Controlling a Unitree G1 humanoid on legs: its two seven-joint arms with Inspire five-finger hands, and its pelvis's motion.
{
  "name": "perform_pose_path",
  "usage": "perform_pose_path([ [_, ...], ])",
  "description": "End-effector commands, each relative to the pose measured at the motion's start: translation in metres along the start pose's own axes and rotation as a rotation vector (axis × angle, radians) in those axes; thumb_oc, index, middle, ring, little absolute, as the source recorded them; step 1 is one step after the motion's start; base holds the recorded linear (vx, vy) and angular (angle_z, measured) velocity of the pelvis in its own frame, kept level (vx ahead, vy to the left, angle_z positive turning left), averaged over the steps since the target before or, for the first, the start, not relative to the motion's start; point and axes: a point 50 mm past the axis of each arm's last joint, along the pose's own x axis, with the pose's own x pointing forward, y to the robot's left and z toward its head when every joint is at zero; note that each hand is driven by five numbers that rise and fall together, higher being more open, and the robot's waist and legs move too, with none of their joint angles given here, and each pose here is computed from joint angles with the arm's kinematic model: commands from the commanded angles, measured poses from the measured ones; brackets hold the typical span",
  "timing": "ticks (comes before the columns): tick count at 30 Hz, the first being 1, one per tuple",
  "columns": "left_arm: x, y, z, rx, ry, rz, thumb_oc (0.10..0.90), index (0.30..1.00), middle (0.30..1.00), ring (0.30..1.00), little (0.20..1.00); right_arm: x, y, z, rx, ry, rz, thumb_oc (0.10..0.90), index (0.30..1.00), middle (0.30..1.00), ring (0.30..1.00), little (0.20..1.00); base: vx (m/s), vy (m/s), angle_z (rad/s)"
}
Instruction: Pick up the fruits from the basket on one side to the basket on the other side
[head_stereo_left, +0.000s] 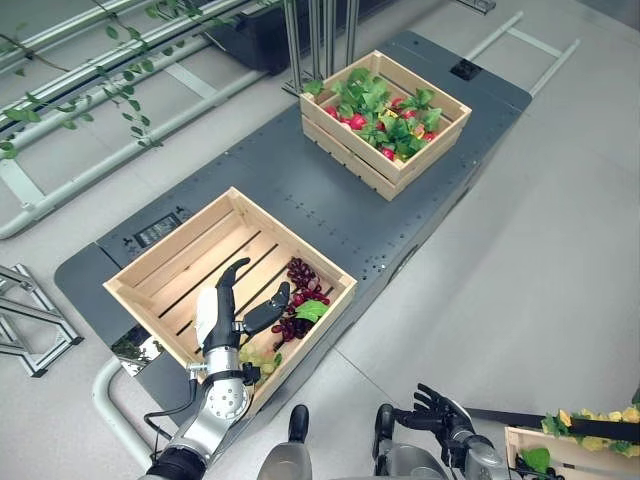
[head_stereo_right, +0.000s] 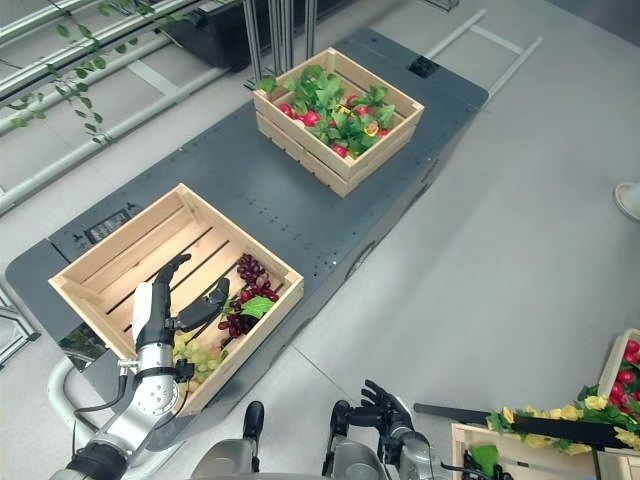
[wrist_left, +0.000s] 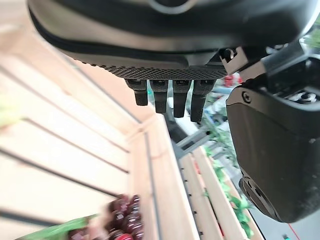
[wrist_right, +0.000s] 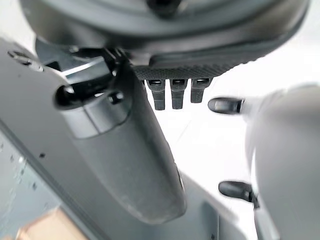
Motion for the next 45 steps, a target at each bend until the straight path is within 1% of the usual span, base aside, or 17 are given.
perform_pose_path([
  [1, 0.039, 0.023, 0.036, 0.005, -0.191, 0.192, 0.8, 0.9, 0.9, 0.9, 0.9, -0.002, -0.011, 0.01, 0.021, -0.052, -0.003, 0.8, 0.9, 0.9, 0.9, 0.9, -0.07, 0.049, 0.01],
  [3, 0.045, 0.032, 0.028, 0.107, -0.163, 0.198, 0.8, 0.9, 0.9, 0.9, 0.9, -0.002, -0.013, 0.016, -0.002, -0.075, 0.005, 0.8, 0.9, 0.9, 0.9, 0.9, -0.06, 0.054, 0.02],
  [5, 0.05, 0.039, 0.025, 0.151, -0.155, 0.184, 0.8, 0.9, 0.9, 0.9, 0.9, -0.003, -0.015, 0.018, -0.018, -0.084, 0.004, 0.8, 0.9, 0.9, 0.9, 0.9, -0.04, 0.052, 0.02],
  [6, 0.052, 0.041, 0.021, 0.198, -0.138, 0.141, 0.8, 0.9, 0.9, 0.9, 0.9, -0.003, -0.017, 0.02, -0.029, -0.091, -0.001, 0.8, 0.9, 0.9, 0.9, 0.9, -0.04, 0.088, 0.02],
  [8, 0.055, 0.047, 0.02, 0.277, -0.153, 0.131, 0.8, 0.9, 0.9, 0.9, 0.9, -0.004, -0.021, 0.023, -0.038, -0.097, -0.01, 0.8, 0.9, 0.9, 0.9, 0.9, -0.02, 0.085, 0.02],
  [9, 0.06, 0.054, 0.014, 0.376, -0.13, 0.093, 0.8, 0.9, 0.9, 0.9, 0.9, -0.005, -0.026, 0.024, -0.048, -0.1, -0.016, 0.8, 0.9, 0.9, 0.9, 0.9, -0.01, 0.081, 0.01],
  [11, 0.065, 0.064, 0.011, 0.428, -0.104, 0.079, 0.8, 0.9, 0.9, 0.9, 0.9, -0.006, -0.03, 0.026, -0.065, -0.107, -0.019, 0.8, 0.9, 0.9, 0.9, 0.9, -0.02, 0.098, 0.01],
  [12, 0.07, 0.074, 0.008, 0.501, -0.076, 0.052, 0.8, 0.9, 0.9, 0.9, 0.9, -0.006, -0.033, 0.03, -0.074, -0.116, -0.024, 0.8, 0.9, 0.9, 0.9, 0.9, -0.03, 0.085, 0.01],
  [15, 0.077, 0.089, 0.007, 0.569, -0.06, 0.024, 0.8, 0.9, 0.9, 0.9, 0.9, -0.009, -0.039, 0.032, -0.084, -0.121, -0.029, 0.8, 0.9, 0.9, 0.9, 0.9, 0.0, 0.064, 0.0],
  [19, 0.085, 0.106, 0.01, 0.729, -0.052, -0.091, 0.8, 0.9, 0.9, 0.9, 0.9, -0.01, -0.043, 0.038, -0.087, -0.142, -0.034, 0.8, 0.9, 0.9, 0.9, 0.9, -0.03, 0.033, 0.0],
  [21, 0.089, 0.118, 0.018, 0.837, -0.064, -0.141, 0.8, 0.9, 0.9, 0.9, 0.9, -0.011, -0.048, 0.043, -0.111, -0.161, -0.039, 0.8, 0.9, 0.9, 0.9, 0.9, -0.01, 0.017, 0.01],
  [25, 0.095, 0.134, 0.028, 0.945, -0.061, -0.202, 0.8, 0.9, 0.9, 0.9, 0.9, -0.012, -0.051, 0.05, -0.103, -0.184, -0.051, 0.8, 0.9, 0.9, 0.9, 0.9, -0.01, 0.0, 0.04],
  [27, 0.102, 0.146, 0.04, 1.059, -0.069, -0.27, 0.8, 0.9, 0.9, 0.9, 0.9, -0.012, -0.05, 0.053, -0.096, -0.193, -0.045, 0.8, 0.9, 0.9, 0.9, 0.9, -0.02, -0.023, 0.07],
  [32, 0.111, 0.153, 0.062, 1.205, -0.104, -0.361, 0.8, 0.9, 0.9, 0.9, 0.9, -0.01, -0.05, 0.059, -0.086, -0.21, -0.041, 0.8, 0.9, 0.9, 0.9, 0.9, -0.03, -0.039, 0.1],
  [35, 0.119, 0.155, 0.092, 1.303, -0.135, -0.456, 0.8, 0.9, 0.9, 0.9, 0.9, -0.008, -0.047, 0.066, -0.088, -0.227, -0.034, 0.8, 0.9, 0.9, 0.9, 0.9, -0.05, -0.051, 0.13],
  [42, 0.124, 0.153, 0.144, 1.39, -0.165, -0.588, 0.8, 0.9, 0.9, 0.9, 0.9, -0.008, -0.049, 0.065, -0.025, -0.226, -0.035, 0.8, 0.9, 0.9, 0.9, 0.9, 0.0, -0.055, 0.1],
  [45, 0.127, 0.154, 0.157, 1.407, -0.172, -0.595, 0.8, 0.9, 0.9, 0.9, 0.9, -0.007, -0.047, 0.066, -0.034, -0.233, -0.025, 0.8, 0.9, 0.9, 0.9, 0.9, -0.01, -0.049, 0.06],
])
